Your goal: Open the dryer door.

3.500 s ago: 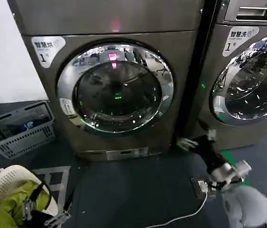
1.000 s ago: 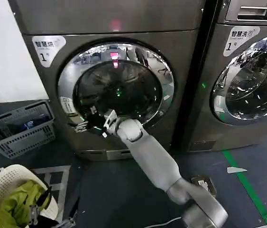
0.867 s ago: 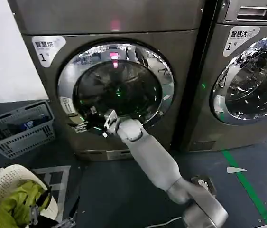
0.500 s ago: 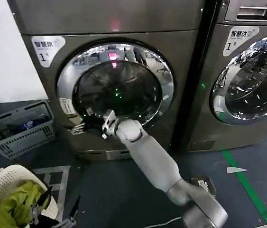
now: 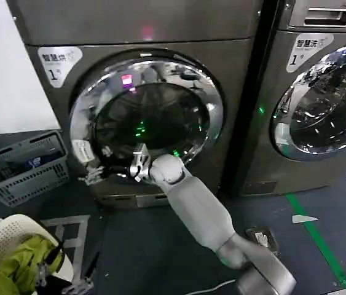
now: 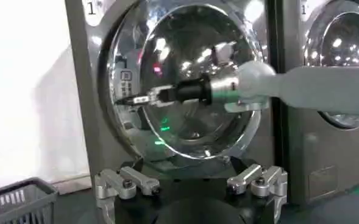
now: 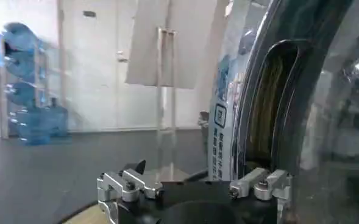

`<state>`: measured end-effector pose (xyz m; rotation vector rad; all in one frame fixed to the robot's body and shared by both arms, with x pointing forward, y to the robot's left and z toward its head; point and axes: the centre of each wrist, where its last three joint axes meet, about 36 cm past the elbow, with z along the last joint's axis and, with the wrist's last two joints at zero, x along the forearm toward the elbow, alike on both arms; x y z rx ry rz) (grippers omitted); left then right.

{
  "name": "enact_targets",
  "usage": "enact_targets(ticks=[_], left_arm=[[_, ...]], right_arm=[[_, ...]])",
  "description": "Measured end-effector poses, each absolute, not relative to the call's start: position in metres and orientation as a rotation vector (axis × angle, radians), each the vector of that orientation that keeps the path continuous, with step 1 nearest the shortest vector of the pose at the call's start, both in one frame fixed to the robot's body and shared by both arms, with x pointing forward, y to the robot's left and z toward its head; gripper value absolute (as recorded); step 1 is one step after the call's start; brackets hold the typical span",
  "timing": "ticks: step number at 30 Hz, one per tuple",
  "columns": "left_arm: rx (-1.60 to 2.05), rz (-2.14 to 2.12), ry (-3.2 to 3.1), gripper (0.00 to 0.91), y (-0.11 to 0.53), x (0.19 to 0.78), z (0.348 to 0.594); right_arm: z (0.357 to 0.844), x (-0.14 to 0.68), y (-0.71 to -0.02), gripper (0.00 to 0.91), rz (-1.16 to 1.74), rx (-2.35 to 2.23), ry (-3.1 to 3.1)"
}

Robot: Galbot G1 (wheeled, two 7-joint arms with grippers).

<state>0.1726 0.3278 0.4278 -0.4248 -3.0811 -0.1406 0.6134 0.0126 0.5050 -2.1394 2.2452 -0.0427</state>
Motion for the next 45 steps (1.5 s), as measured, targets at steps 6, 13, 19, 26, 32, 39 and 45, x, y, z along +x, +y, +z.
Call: enact_targets(ticks=[6, 13, 19, 26, 32, 39, 45], left_arm=[[-0.424, -0.147, -3.038, 0.907, 0.348, 0.193, 0.435], [-0.449, -0.111, -2.999, 0.907, 0.374, 0.224, 0.452], [-0.469, -0.094, -2.998, 0.907, 0.392, 0.247, 0.465], [-0.465, -0.114, -3.014, 0.907, 0.410, 0.257, 0.476], [-0.453, -0.054, -3.041, 0.907, 0.427, 0.258, 0.484], [-0.513, 0.016, -3.082, 0.907, 0.447, 0.278, 0.492], [-0.632, 0.046, -3.086, 0.907, 0.465, 0.304, 0.502]], right_arm=[[0.506, 0.600, 0.005, 0.907, 0.015, -2.223, 2.128], [0.502, 0.591, -0.035, 0.907, 0.054, -2.289, 2.066], [0.504, 0.586, -0.061, 0.907, 0.049, -2.350, 1.992], [0.502, 0.582, -0.074, 0.907, 0.041, -2.401, 1.933], [0.500, 0.583, -0.092, 0.907, 0.046, -2.492, 1.816], [0.494, 0.587, -0.113, 0.907, 0.052, -2.576, 1.732], [0.490, 0.589, -0.139, 0.907, 0.045, -2.592, 1.685]])
